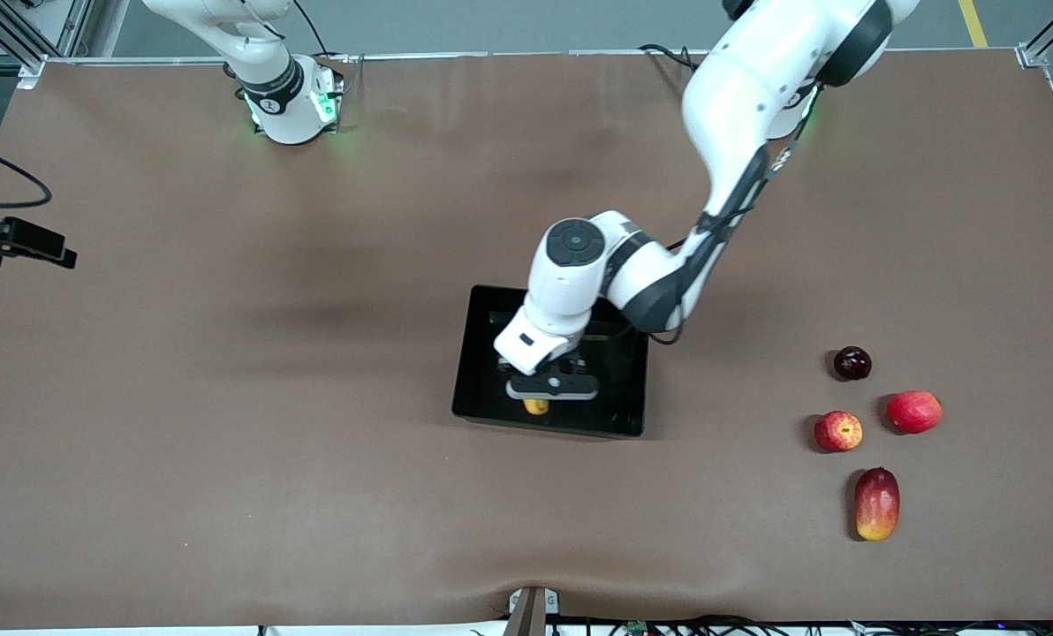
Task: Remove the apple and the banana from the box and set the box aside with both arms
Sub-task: 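Carry the banana out of the tray while the right gripper reaches the tray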
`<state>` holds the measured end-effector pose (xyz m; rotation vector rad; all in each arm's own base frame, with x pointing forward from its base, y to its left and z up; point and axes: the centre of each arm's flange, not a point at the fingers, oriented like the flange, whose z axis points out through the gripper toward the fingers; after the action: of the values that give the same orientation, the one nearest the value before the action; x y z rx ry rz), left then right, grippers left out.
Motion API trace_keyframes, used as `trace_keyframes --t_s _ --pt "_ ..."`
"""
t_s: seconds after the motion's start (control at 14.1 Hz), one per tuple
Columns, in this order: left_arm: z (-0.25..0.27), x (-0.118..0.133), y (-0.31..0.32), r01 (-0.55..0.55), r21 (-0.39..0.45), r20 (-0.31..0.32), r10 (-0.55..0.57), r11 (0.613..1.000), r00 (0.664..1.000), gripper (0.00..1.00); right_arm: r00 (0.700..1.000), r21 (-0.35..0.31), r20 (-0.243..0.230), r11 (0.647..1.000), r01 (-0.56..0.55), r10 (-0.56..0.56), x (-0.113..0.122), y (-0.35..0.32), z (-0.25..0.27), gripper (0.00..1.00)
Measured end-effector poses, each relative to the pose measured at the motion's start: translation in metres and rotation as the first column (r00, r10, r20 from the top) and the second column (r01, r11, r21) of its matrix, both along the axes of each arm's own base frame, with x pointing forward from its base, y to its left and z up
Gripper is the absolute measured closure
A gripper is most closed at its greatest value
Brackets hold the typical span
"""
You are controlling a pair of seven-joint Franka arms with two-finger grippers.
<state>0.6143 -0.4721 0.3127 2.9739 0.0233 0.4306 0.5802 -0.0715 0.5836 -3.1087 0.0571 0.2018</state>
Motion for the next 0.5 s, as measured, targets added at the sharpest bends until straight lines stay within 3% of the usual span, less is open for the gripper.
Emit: trace_keyframes --t_s 0.14,0.28,0.5 --pt "0.035 0.02 0.038 0.025 0.013 -0.028 -0.025 1.0 0.999 0.57 1.0 0.023 -0.016 1.0 -0.006 0.006 0.005 0.003 -0.011 0.0" --pt "0.053 0.041 0.083 0.049 0.024 -0.063 -0.047 0.999 0.997 0.57 0.999 0.124 -0.04 0.992 0.002 0.003 0.007 0.014 -0.021 0.0" --pt "0.044 0.064 0.149 0.137 0.088 -0.141 -0.124 0.987 0.982 0.57 0.997 0.19 -0.079 0.982 -0.003 0.018 0.013 0.03 -0.038 0.0"
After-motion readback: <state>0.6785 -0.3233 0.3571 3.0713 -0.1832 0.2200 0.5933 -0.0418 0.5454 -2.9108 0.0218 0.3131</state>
